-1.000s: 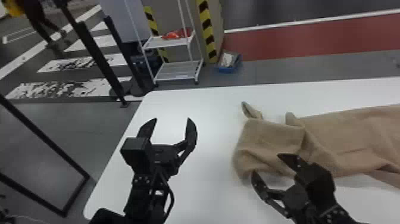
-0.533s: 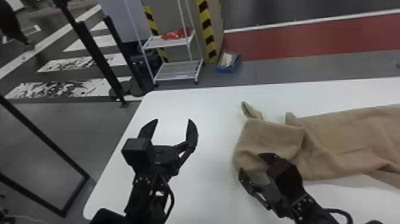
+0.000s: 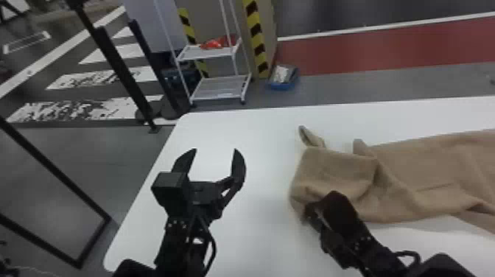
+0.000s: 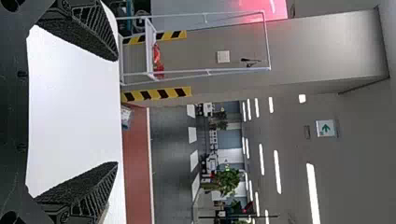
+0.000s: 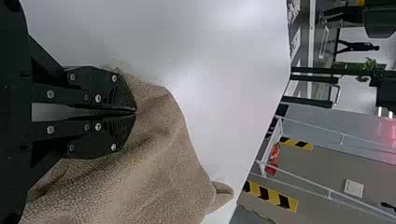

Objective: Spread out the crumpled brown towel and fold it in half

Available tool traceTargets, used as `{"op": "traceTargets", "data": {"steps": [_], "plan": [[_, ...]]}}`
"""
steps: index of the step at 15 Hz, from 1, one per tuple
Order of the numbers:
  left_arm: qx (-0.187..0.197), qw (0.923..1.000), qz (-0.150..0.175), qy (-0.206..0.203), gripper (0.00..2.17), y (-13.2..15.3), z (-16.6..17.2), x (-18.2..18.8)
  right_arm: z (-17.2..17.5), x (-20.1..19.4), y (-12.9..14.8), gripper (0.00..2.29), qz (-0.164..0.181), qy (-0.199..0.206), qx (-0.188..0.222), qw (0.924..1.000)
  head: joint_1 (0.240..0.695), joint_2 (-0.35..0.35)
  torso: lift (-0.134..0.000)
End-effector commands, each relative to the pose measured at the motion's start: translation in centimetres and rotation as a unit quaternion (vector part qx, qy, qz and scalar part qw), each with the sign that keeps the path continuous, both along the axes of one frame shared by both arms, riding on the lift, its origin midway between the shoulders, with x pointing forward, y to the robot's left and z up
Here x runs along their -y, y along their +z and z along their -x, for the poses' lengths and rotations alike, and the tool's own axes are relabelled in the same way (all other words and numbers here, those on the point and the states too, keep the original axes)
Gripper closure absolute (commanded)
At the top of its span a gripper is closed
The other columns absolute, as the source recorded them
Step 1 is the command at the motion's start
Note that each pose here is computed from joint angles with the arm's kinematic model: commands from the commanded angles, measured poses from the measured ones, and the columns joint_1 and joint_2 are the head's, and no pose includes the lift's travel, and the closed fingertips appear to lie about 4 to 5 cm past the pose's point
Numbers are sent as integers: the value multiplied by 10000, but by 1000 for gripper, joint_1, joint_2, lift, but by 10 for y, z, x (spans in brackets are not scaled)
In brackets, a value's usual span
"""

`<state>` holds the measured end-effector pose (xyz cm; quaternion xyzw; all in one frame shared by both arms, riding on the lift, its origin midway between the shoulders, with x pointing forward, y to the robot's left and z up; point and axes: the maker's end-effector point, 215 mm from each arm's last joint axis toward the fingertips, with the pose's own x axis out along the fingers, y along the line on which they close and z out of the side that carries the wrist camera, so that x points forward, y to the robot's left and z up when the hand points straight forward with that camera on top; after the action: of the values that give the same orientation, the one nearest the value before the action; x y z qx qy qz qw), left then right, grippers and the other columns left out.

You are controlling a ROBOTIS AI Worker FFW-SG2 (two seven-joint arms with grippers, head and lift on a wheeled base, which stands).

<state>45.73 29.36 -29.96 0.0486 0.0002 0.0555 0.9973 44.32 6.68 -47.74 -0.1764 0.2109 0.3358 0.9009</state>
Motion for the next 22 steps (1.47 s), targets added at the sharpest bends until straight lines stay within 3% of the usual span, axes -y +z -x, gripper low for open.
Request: {"op": "traceTargets", "data": {"steps": [1,6,8,13,14,16,19,20,21,22], "plan": [[-6,10000,14,-12,87,-1,0,2,-1,0,4,1686,12,-3,28,10000,695,350,-125],[-52,10000,18,-3,87,-5,0,2,-11,3,52,1771,-331,-105,460,9983,695,350,-125],[-74,10000,22,3,87,-7,0,2,-22,15,88,1771,-544,-259,740,9954,695,350,-125],[-102,9999,-1,-27,87,-8,0,6,-56,108,164,1767,-1133,-1130,1291,9786,695,350,-125],[-95,10000,0,-29,87,-7,0,6,-61,140,168,1767,-1214,-1399,1371,9731,695,328,-125],[-106,9999,5,-41,87,-8,0,8,-66,208,146,1767,-1290,-2001,1162,9643,695,280,-125],[-85,9999,32,-142,87,-6,-5,21,-56,258,84,1750,-960,-2414,621,9637,695,161,-125],[-108,9998,24,-178,87,-8,-5,26,-52,264,63,1507,-784,-2478,466,9645,695,135,-125],[-123,9997,10,-217,87,-8,-7,30,-50,272,55,1052,-736,-2550,422,9632,695,117,-125],[-177,9996,-1,-220,87,-11,-7,31,-48,278,59,394,-801,-2592,515,9611,695,100,-125]]}}
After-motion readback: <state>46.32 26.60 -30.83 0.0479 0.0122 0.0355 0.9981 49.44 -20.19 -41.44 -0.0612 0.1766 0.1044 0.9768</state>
